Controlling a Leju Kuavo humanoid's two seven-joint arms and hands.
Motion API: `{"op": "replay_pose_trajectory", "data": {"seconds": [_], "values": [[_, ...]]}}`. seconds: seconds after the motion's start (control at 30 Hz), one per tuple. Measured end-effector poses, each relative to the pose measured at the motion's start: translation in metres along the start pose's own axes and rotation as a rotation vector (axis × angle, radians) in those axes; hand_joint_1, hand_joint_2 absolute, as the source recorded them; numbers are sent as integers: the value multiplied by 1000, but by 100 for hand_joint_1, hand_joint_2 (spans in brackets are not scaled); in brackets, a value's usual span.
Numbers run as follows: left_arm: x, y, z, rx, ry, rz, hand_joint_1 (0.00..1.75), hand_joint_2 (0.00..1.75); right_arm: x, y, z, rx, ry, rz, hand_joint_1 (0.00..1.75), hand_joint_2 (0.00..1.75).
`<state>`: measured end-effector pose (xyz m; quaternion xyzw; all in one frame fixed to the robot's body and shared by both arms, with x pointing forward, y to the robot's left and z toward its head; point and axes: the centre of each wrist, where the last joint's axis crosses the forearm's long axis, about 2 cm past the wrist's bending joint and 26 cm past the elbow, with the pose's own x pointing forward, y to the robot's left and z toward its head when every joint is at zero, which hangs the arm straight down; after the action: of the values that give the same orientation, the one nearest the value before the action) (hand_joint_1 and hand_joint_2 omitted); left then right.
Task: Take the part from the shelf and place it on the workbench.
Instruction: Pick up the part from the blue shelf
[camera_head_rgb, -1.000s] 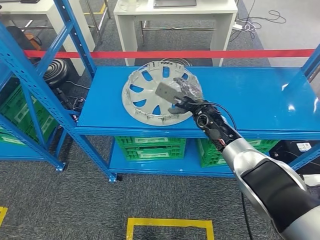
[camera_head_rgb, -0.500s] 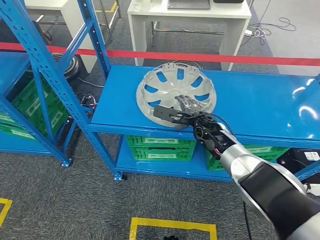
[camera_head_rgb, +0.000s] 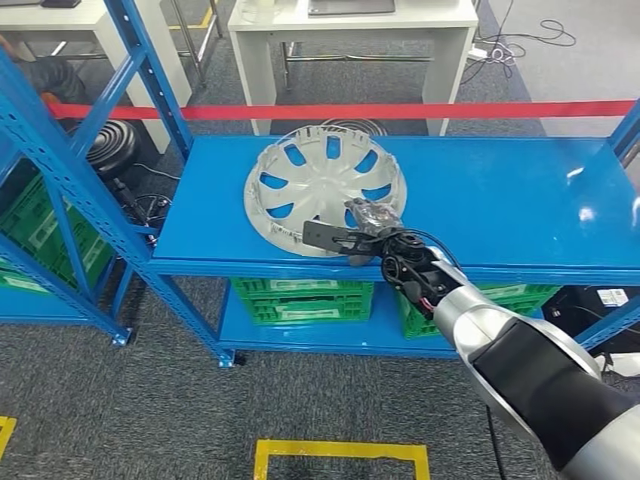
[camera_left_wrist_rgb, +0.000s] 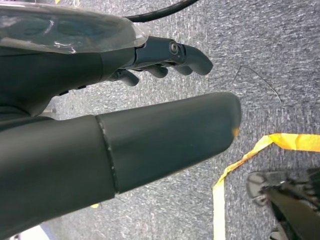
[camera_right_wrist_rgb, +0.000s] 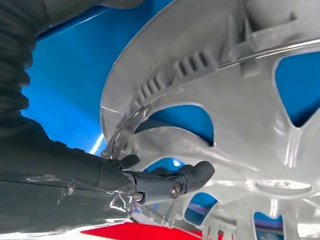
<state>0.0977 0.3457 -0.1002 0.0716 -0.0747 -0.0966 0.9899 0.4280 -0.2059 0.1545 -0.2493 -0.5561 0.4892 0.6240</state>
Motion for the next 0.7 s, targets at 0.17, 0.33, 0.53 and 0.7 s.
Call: {"op": "replay_pose_trajectory", "data": {"seconds": [0.17,0.33,0.53,0.7], "values": [[-1,5,0,6,1,0,0,0,-1,3,0,-10,-25,6,0,175],[-2,3,0,0,1,0,0,0,-4,6,1,-17,-34,9,0,175],[-3,1,0,-4,0,-1,0,0,-10,13,3,-6,-30,12,0,175],[-3,1,0,-3,-1,-1,0,0,-10,13,3,-7,-37,9,0,175]]}}
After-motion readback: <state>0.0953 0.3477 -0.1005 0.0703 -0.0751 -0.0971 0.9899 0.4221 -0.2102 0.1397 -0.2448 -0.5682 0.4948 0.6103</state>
